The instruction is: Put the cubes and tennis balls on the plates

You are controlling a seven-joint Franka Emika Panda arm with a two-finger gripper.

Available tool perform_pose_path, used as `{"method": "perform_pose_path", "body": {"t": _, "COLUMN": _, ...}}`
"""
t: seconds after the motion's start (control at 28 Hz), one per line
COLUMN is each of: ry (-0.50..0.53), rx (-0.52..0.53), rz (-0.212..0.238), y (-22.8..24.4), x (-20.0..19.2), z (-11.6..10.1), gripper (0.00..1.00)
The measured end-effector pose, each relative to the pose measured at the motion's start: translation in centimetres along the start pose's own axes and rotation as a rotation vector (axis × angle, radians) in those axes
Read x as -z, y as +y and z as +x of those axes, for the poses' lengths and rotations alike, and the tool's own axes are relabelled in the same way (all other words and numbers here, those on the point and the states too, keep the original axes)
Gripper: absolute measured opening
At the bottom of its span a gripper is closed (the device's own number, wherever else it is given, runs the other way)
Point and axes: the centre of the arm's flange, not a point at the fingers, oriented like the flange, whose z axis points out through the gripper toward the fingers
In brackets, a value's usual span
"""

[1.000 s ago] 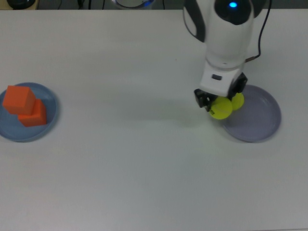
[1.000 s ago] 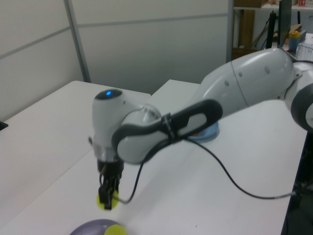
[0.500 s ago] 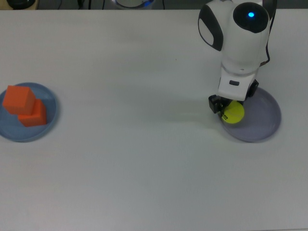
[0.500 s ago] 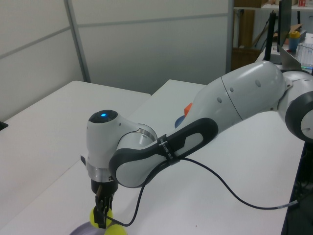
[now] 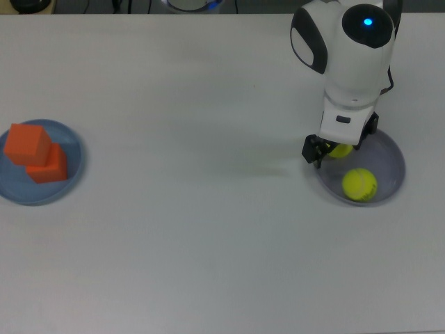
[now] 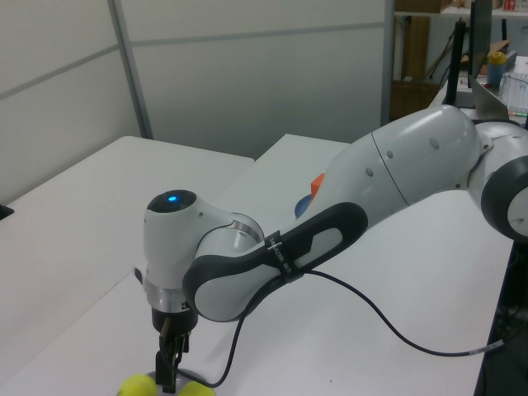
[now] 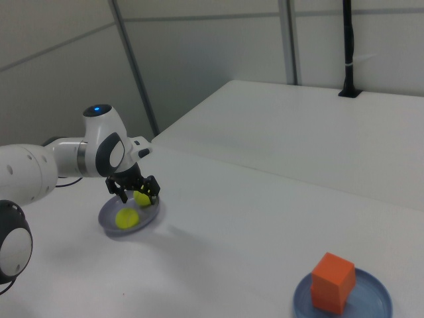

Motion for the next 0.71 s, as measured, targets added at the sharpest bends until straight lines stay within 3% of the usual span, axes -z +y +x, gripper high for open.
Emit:
{"method": "perform_pose_path", "body": {"t": 0.14, "ry": 0.018, "rx": -0.032, "rz": -0.007, "y": 0.6, "x": 1.8, "z": 0.2, "gripper": 1.0}}
{"method": "perform_pose_path", "body": {"t": 0.29, "ry": -0.005, "rx": -0.107, "rz": -0.041, "y": 3.8, "x": 6.5, "z": -0.4, "gripper": 1.0}}
{"method": "perform_pose_path", "body": {"t": 0.46, "ry": -0.005, "rx": -0.271, "rz": -0.08, "y": 12.0, "x": 12.6, "z": -2.5, "gripper": 1.0}}
{"method": "perform_pose_path", "body": {"t": 0.71, "ry": 0.006, "rx": -0.52, "rz": -0.135, "y": 22.9, "x": 15.7, "z": -6.6, "gripper": 1.0}}
